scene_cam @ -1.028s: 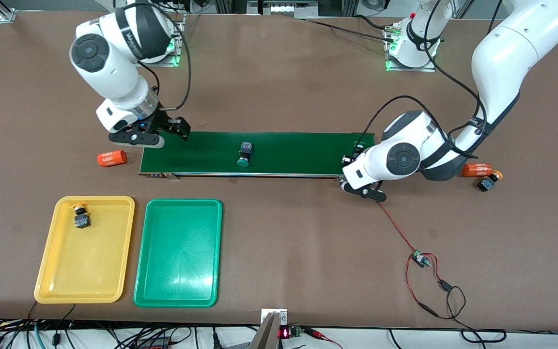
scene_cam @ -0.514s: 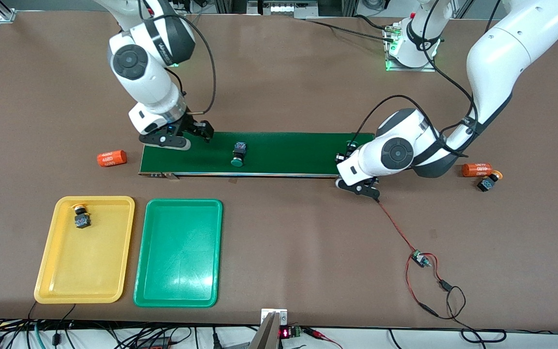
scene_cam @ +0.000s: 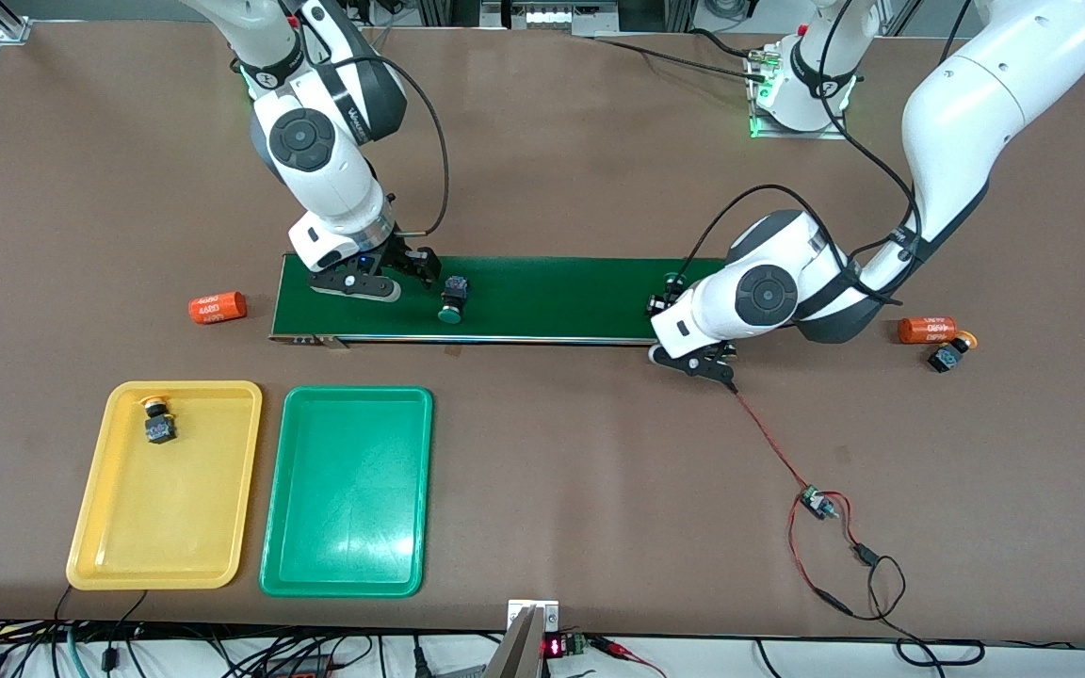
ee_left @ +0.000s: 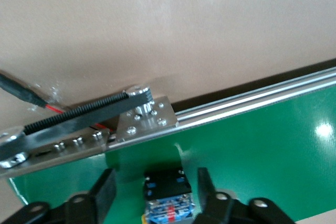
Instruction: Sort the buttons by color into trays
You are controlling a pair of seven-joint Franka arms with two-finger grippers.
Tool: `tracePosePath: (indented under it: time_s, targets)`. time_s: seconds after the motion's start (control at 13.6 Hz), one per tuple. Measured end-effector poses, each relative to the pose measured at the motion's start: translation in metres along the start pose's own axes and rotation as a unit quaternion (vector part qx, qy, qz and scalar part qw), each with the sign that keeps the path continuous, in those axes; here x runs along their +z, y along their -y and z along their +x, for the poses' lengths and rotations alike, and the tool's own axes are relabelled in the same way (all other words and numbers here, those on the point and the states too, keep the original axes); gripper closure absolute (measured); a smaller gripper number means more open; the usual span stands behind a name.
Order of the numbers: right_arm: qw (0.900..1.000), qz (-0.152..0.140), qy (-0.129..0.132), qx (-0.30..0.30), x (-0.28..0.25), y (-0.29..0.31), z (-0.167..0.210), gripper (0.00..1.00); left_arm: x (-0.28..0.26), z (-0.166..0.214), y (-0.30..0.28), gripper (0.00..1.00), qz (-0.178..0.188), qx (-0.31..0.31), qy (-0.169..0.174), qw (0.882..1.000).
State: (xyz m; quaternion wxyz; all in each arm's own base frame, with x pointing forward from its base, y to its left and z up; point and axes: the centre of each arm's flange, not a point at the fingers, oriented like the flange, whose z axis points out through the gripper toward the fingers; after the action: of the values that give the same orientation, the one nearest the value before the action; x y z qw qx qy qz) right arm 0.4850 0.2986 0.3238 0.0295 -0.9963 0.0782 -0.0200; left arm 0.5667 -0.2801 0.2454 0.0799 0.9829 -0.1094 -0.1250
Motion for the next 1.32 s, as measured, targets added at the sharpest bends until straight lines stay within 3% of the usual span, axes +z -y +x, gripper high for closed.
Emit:
tracePosePath:
  time_s: [0.15, 0.22, 0.59, 1.1, 1.32]
  targets:
    - [1.0, -0.01, -0.008, -0.019, 0.008, 0.003, -0.002, 0.08, -0.023, 0.009, 0.006, 0.02, 0.005, -0.009, -0.008, 1.0]
    - [0.999, -0.015, -0.008, -0.029, 0.011, 0.006, -0.005, 0.08, -0.042, 0.015, 0.011, 0.0, 0.011, -0.015, -0.008, 1.0]
    - [0.999, -0.02, -0.004, -0.041, 0.019, 0.014, -0.013, 0.08, -0.127, 0.038, 0.058, 0.0, 0.027, -0.009, -0.03, 0.999]
    - [0.998, -0.036, -0.001, -0.06, 0.041, 0.012, -0.014, 0.08, -0.135, 0.057, 0.128, 0.0, 0.083, -0.046, -0.056, 0.994]
    - [0.998, -0.032, -0.002, -0.061, 0.051, 0.012, -0.012, 0.09, -0.129, 0.063, 0.128, 0.0, 0.108, -0.09, -0.041, 0.989]
